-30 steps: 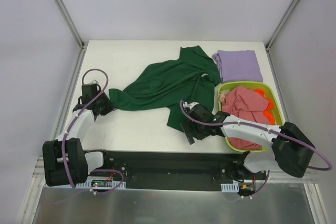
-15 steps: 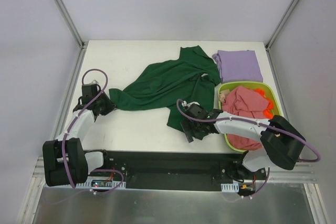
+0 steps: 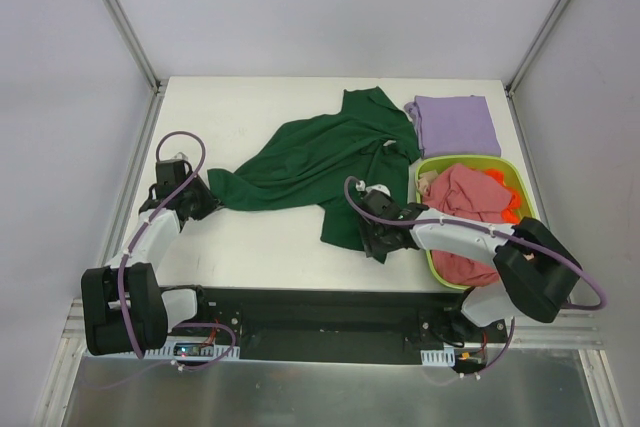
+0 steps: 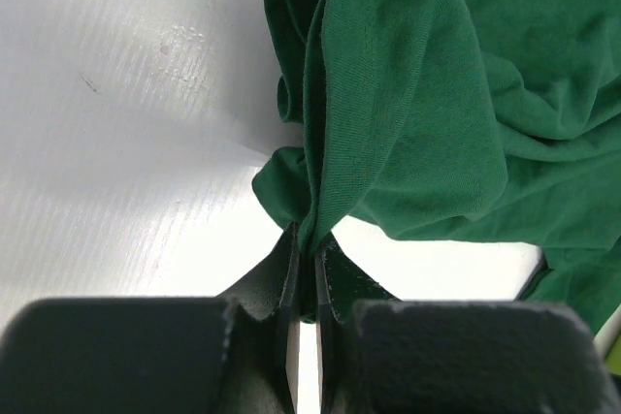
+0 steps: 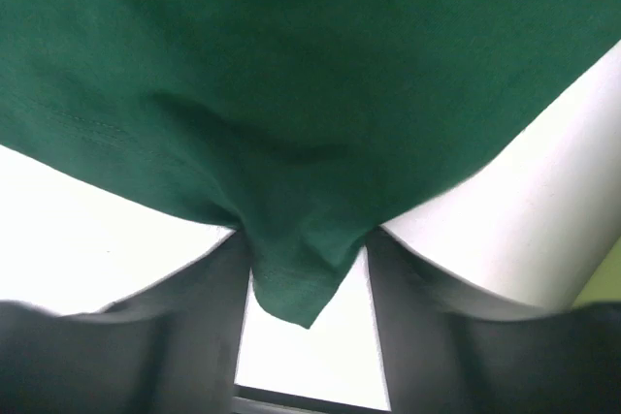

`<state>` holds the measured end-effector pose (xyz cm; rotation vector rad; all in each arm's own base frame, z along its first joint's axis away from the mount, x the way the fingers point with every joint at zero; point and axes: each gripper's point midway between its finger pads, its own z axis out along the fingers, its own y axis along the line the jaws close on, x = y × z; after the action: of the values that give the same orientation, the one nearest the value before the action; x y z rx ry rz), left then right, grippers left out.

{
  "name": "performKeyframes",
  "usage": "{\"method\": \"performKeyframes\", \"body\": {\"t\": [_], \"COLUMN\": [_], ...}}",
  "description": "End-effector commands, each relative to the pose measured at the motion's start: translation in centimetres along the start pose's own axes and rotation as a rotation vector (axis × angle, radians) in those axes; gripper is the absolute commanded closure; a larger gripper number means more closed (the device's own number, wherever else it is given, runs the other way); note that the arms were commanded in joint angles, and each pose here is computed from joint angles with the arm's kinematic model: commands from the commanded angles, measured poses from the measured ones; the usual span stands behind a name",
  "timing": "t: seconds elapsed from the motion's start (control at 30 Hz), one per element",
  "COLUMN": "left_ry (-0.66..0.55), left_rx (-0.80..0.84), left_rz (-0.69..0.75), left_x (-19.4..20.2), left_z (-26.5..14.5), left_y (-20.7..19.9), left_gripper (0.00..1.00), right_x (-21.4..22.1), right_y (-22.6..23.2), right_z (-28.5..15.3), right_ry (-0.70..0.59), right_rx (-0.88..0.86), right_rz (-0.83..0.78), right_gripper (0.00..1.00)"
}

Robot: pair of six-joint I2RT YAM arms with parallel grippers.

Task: Fold and stack the t-shirts
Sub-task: Flatten out the tshirt

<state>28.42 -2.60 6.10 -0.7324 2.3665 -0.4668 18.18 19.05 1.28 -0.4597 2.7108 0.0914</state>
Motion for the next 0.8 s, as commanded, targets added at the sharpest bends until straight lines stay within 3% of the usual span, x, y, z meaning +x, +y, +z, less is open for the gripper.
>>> {"method": "performKeyframes", "body": {"t": [0.0, 0.07, 0.23, 0.33, 0.47, 0.63, 0.77], "left_ry": [-0.018, -0.02, -0.033, -0.063, -0.143, -0.273, -0.363], "left_rx": [0.022, 0.023, 0.056, 0.138, 0.273, 0.208, 0.231], "left_rz": [0.0, 0.001, 0.012, 0.001, 0.0, -0.05, -0.033], "left_x": [-0.2, -0.2, -0.5, -2.1, -5.7, -11.1, -15.1], "left_z": [-0.2, -0.3, -0.8, -2.3, -5.9, -11.0, -15.2], "left_y": [-0.4, -0.5, -1.2, -3.8, -8.4, -10.7, -13.5], "left_gripper": [1.0, 1.0, 1.0, 1.0, 1.0, 1.0, 1.0], "right_x": [3.2, 3.1, 1.8, -1.1, -7.9, -17.6, -21.8], "right_y": [-0.9, -1.1, -1.5, -1.7, -3.8, -7.6, -11.2], "right_z": [1.5, 1.4, 0.3, -2.1, -8.2, -20.2, -28.7], "right_ry": [0.094, 0.087, 0.038, -0.036, -0.235, -0.561, -0.734], "right_rx": [0.035, 0.044, 0.06, 0.068, 0.083, 0.042, 0.13], "right_rz": [0.039, 0.045, 0.038, 0.013, 0.041, 0.126, 0.133], "right_gripper": [0.58, 0.81, 0.99, 1.0, 1.0, 1.0, 1.0]}}
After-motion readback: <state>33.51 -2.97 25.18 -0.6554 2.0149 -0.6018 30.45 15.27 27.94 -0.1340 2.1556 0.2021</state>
